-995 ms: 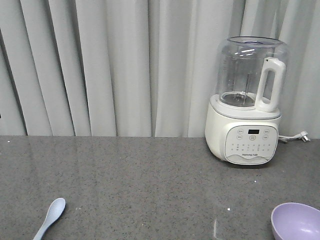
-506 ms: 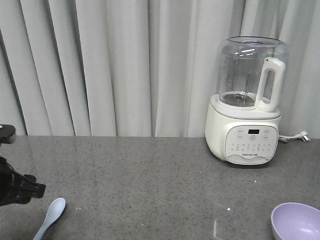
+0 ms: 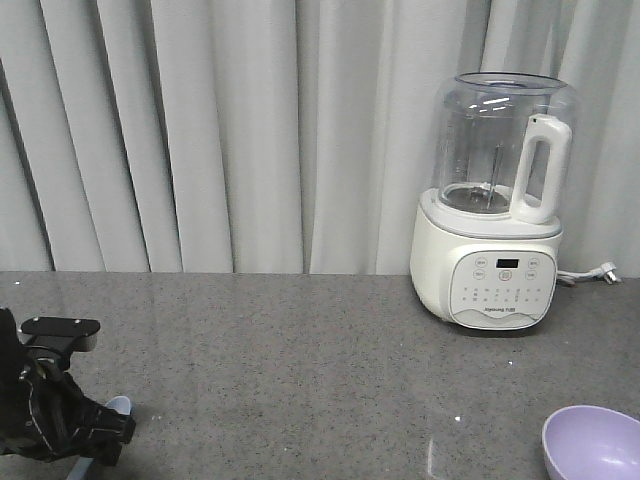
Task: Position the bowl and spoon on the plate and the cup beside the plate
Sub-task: 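Lower the left gripper onto the pale blue spoon handle and grasp it, then grasp the lavender bowl rim with the right gripper and lift it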
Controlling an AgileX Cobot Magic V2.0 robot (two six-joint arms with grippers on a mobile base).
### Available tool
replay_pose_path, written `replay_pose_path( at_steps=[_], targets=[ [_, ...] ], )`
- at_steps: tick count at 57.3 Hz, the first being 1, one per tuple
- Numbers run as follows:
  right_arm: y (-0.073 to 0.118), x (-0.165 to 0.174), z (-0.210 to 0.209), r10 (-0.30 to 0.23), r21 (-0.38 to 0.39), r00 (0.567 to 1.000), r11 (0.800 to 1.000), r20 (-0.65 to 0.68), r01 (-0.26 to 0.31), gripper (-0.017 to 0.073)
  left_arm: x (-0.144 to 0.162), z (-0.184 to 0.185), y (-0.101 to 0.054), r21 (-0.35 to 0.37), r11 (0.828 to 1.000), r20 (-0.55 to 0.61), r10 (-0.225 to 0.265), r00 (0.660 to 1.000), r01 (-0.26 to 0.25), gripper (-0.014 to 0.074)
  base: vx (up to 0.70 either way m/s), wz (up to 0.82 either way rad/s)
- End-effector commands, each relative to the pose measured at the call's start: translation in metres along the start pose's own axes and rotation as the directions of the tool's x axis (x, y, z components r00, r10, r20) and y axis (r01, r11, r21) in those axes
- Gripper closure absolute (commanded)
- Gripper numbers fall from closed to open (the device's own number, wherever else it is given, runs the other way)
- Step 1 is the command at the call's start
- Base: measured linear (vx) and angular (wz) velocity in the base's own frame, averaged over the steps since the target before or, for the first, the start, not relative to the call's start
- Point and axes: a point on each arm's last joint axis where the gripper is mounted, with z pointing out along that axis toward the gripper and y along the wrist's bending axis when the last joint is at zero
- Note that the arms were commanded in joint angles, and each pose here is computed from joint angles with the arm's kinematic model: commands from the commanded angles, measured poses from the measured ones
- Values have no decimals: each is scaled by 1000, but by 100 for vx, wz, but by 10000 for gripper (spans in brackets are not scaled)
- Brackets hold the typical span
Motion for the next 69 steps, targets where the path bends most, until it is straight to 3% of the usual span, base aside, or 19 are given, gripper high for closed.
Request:
replay_pose_path(
  at_steps=[1, 16, 22, 27, 33, 40, 49, 57, 63, 69],
  targets=[
    [-1, -20, -7, -15, 12, 993, 1000, 121, 14, 50, -11, -16, -4, 11, 1000, 85, 6, 996, -7, 18, 0, 0],
    [-1, -20, -7, -15, 12, 993, 1000, 121, 14, 50, -11, -2, -3, 11, 1000, 45, 3, 999, -3, 22, 0, 0],
    [-1, -20, -7, -15, 12, 993, 1000, 121, 14, 50, -11, -2, -3, 11, 1000, 43, 3, 999, -3, 78, 0, 0],
    [-1, -20, -7, -15, 12, 993, 1000, 121, 14, 50, -10, -2, -3, 11, 1000, 36, 3, 999, -3, 184, 0, 0],
    [-1, -20, -7, -15, 12, 993, 1000, 121, 14, 50, -9, -1, -3, 11, 1000, 30, 7, 1000, -7, 376, 0, 0],
    [-1, -20, -7, -15, 12, 993, 1000, 121, 14, 50, -9, -2, -3, 11, 998, 22, 55, 998, -55, 603, 0, 0],
    [-1, -19, -7, -15, 12, 993, 1000, 114, 14, 50, -10, -16, -4, 10, 998, 61, 54, 997, -55, 601, 0, 0],
    [0, -15, -6, -14, 7, 997, 1000, 71, 13, 50, -18, -61, -7, 9, 998, 182, 62, 981, -64, 599, 0, 0],
    [0, -8, -6, -10, 0, 1000, 1000, -7, 10, 50, -20, -111, -10, 7, 997, 308, 69, 949, -75, 600, 0, 0],
    [0, 6, 0, 29, 1, 987, 1000, -159, -29, 51, -13, -162, -13, 2, 996, 439, 74, 895, -84, 600, 0, 0]
  ],
)
